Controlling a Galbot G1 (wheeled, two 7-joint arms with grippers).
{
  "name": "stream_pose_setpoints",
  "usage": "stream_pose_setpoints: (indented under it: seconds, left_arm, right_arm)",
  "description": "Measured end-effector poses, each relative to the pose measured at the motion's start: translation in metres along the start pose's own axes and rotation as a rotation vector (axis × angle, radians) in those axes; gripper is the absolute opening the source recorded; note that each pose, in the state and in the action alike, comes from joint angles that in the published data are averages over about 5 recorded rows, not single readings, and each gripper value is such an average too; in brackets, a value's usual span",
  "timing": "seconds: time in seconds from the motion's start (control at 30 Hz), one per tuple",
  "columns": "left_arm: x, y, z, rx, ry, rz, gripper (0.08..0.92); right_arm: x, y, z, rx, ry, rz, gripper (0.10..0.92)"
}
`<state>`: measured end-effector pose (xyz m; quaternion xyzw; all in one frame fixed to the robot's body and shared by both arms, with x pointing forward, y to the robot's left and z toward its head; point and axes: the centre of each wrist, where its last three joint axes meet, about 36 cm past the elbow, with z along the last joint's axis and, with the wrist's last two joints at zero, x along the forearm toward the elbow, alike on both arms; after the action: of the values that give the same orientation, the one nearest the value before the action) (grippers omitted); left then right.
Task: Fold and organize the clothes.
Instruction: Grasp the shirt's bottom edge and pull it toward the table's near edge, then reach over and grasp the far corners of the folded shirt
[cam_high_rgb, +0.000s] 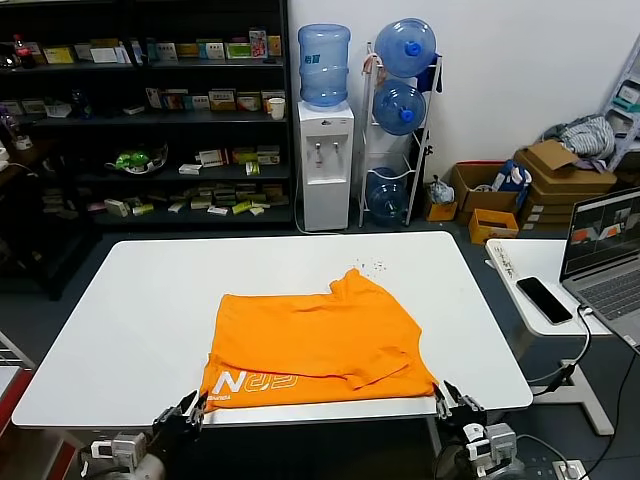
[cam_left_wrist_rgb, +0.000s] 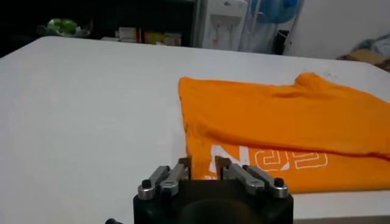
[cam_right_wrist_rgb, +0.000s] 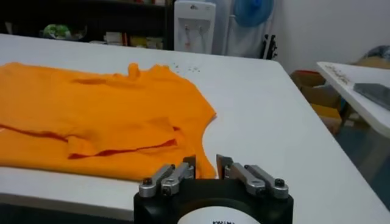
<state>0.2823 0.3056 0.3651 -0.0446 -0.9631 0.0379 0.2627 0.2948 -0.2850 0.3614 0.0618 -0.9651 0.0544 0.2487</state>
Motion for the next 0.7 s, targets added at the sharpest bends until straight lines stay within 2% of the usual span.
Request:
stream_pose_setpoints:
  seconds: [0.2, 0.37, 0.5, 0.7]
  left_arm:
    - [-0.023, 0.011, -0.036, -0.016, -0.068, 0.015, 0.58]
    - [-0.072, 0.018, -0.07, -0.004, -0.101, 0.034, 0.727]
    - [-0.12, 0.024, -0.092, 0.002, -0.1, 0.038, 0.808]
    - [-0.183, 0.036, -0.12, 0.007, -0.08, 0.022, 0.822]
  right_arm:
    - [-0.032, -0.006, -0.037, -0.023, -0.06, 0.0, 0.553]
    - [-0.098, -0.003, -0.073, -0.066, -0.106, 0.0, 0.701]
    - [-0.16, 0.004, -0.104, -0.095, -0.123, -0.003, 0.795]
    - [-0.231, 0.023, -0.144, -0.119, -0.104, -0.026, 0.822]
